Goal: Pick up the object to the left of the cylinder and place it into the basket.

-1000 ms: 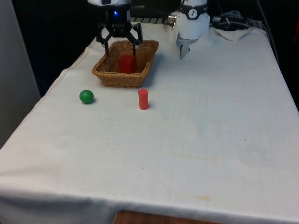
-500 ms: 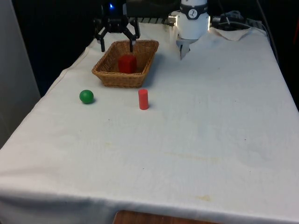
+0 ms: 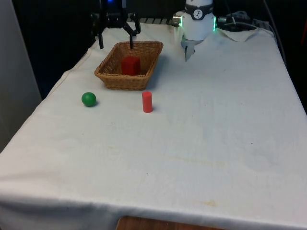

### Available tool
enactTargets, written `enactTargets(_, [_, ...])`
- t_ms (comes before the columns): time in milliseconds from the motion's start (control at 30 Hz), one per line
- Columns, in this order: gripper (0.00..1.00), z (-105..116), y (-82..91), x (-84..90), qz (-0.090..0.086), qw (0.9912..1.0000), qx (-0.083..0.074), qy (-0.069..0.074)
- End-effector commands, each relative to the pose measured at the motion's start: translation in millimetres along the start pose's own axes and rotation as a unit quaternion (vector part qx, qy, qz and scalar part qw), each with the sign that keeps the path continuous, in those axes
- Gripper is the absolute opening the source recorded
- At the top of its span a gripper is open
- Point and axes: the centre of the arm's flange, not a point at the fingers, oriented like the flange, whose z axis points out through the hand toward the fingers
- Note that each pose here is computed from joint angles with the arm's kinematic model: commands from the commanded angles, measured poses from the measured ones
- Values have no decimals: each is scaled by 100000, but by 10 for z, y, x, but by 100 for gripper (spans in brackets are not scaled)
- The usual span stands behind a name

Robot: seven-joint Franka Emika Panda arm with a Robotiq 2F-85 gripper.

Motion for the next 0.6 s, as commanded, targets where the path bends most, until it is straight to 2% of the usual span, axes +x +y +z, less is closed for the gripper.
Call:
enactTargets(0, [100, -13, 6, 10, -32, 100000, 76, 36])
enactTargets(33, [100, -70, 52, 37, 63, 99997, -335, -632])
enactTargets(267, [100, -140, 90, 85, -258, 99996, -175, -880])
enactTargets(300, [100, -109, 59, 75, -451, 99998, 288, -169])
enactTargets(333, [100, -153, 91, 95, -383, 99995, -164, -905])
enactTargets(500, [100, -223, 121, 124, -652, 99992, -171, -1071])
enactTargets(567, [100, -221, 106, 128, -792, 99996, 183, -302])
